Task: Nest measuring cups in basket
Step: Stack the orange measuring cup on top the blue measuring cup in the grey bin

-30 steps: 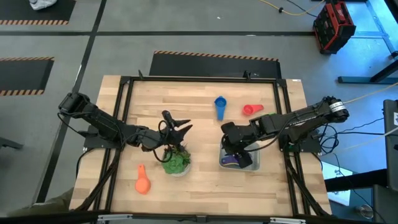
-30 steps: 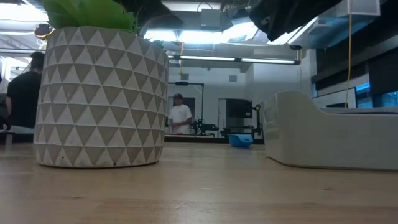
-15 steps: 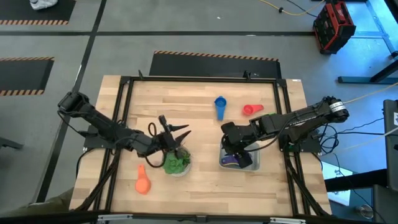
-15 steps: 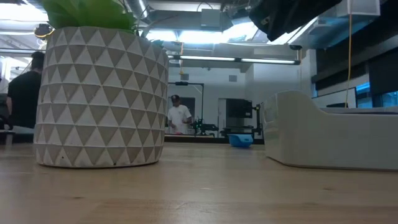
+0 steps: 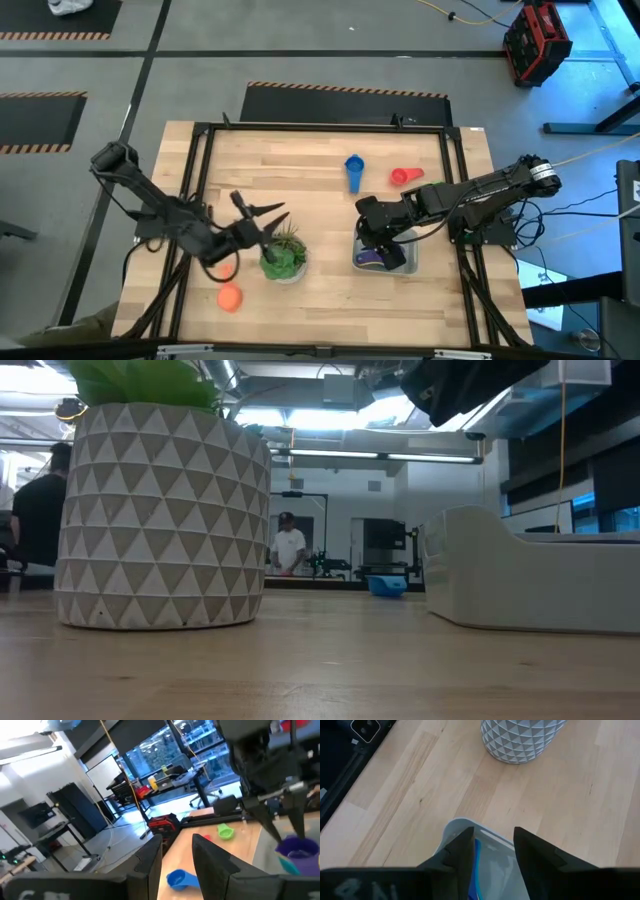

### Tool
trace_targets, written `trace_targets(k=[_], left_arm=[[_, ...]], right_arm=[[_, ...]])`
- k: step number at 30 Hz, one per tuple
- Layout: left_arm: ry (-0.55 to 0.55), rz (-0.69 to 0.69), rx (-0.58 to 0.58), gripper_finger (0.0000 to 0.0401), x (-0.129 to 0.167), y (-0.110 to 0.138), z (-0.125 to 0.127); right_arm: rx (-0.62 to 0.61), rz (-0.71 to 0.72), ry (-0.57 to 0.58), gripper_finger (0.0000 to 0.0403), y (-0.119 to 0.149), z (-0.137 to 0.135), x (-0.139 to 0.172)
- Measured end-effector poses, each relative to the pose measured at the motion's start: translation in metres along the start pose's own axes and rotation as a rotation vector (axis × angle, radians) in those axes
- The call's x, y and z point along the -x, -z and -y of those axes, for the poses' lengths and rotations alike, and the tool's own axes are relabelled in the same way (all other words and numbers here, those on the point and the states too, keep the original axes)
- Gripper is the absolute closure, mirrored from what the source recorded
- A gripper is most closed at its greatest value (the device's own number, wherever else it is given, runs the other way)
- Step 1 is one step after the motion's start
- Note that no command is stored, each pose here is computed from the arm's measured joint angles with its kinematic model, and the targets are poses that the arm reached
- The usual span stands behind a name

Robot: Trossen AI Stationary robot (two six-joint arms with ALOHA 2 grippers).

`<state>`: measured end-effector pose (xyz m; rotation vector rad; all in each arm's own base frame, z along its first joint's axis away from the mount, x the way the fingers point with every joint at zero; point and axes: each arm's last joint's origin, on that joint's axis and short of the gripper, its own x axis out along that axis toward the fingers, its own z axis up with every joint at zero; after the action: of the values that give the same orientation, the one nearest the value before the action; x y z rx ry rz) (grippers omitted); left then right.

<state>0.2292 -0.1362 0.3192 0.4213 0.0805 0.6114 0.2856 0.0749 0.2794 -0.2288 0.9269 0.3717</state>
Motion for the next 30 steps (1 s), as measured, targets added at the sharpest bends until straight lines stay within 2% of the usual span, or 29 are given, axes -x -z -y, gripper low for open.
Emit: trace_targets(k=[6,10,19,26,30], left_arm=[[0.036,0.023,0.11,0.03,0.027,-0.014,-0.021],[0.098,0.025,0.232,0.03,0.042,-0.015,-0.029],[0.35,-0.081,0.495,0.03,0.061,0.006,-0.022],[0.402,-0.178,0.601,0.03,0.059,0.017,-0.019],[0.35,-0.207,0.695,0.03,0.053,0.02,-0.021]], right_arm=[[0.0,0.0,0.0,0.026,0.0,0.0,0.0],[0.0,0.0,0.0,0.026,0.0,0.0,0.0],[0.001,0.0,0.0,0.026,0.0,0.0,0.0],[0.003,0.0,0.0,0.026,0.0,0.0,0.0],[0.003,0.0,0.0,0.026,0.0,0.0,0.0]])
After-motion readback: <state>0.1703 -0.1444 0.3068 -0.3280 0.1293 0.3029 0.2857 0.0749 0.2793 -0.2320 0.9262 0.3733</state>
